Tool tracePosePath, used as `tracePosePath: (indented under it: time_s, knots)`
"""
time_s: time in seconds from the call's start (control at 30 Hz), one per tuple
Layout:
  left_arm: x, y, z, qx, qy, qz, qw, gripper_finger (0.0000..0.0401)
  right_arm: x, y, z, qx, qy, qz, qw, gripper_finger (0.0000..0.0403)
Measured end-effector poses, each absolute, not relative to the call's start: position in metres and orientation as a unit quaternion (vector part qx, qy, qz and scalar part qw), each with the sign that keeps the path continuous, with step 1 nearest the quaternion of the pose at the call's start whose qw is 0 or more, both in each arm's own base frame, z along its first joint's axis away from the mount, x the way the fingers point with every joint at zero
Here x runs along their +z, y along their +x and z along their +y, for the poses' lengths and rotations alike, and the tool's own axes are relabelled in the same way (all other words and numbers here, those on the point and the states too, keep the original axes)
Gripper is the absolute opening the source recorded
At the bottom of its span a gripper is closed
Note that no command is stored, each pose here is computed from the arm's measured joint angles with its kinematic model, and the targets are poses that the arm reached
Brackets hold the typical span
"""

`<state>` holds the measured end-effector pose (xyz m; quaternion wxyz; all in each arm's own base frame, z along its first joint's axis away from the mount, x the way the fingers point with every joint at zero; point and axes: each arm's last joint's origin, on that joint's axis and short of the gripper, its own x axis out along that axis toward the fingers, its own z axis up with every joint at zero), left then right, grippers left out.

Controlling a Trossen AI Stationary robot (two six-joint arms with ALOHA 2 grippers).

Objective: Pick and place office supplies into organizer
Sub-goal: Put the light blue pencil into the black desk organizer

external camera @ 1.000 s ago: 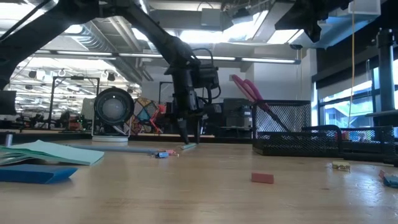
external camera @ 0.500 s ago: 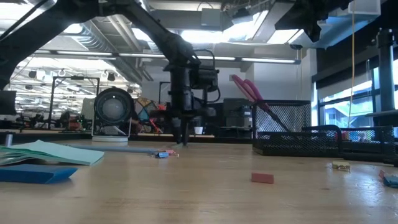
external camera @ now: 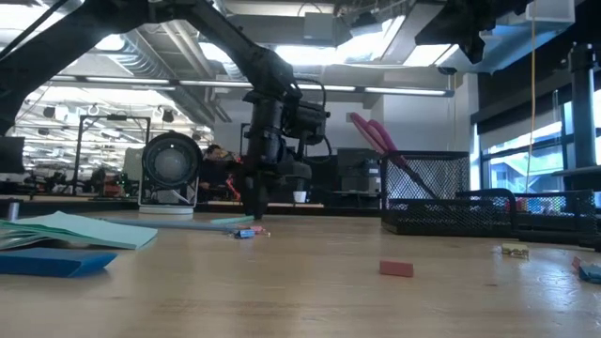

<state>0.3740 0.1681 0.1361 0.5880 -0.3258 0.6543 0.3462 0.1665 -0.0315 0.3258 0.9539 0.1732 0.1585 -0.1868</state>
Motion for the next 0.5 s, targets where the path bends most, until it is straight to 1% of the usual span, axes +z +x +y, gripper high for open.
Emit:
tracePosePath:
  time_s: [0.13, 0.33, 0.5]
  knots:
    - [0.136, 0.375, 0.168, 0.356, -0.324, 0.648, 0.59, 0.0063, 0.326, 0.166, -0.032, -0.187, 0.173, 0.159, 0.954, 0.0028]
    - [0.128, 0.379, 0.164, 0.357, -0.32, 0.653, 0.587, 0.004, 0.326, 0.166, -0.032, -0.187, 0.173, 0.159, 0.954, 0.0028]
    - [0.121, 0.383, 0.157, 0.355, -0.296, 0.662, 0.59, 0.0037, 0.326, 0.166, -0.032, -0.187, 0.173, 0.159, 0.954, 0.0028]
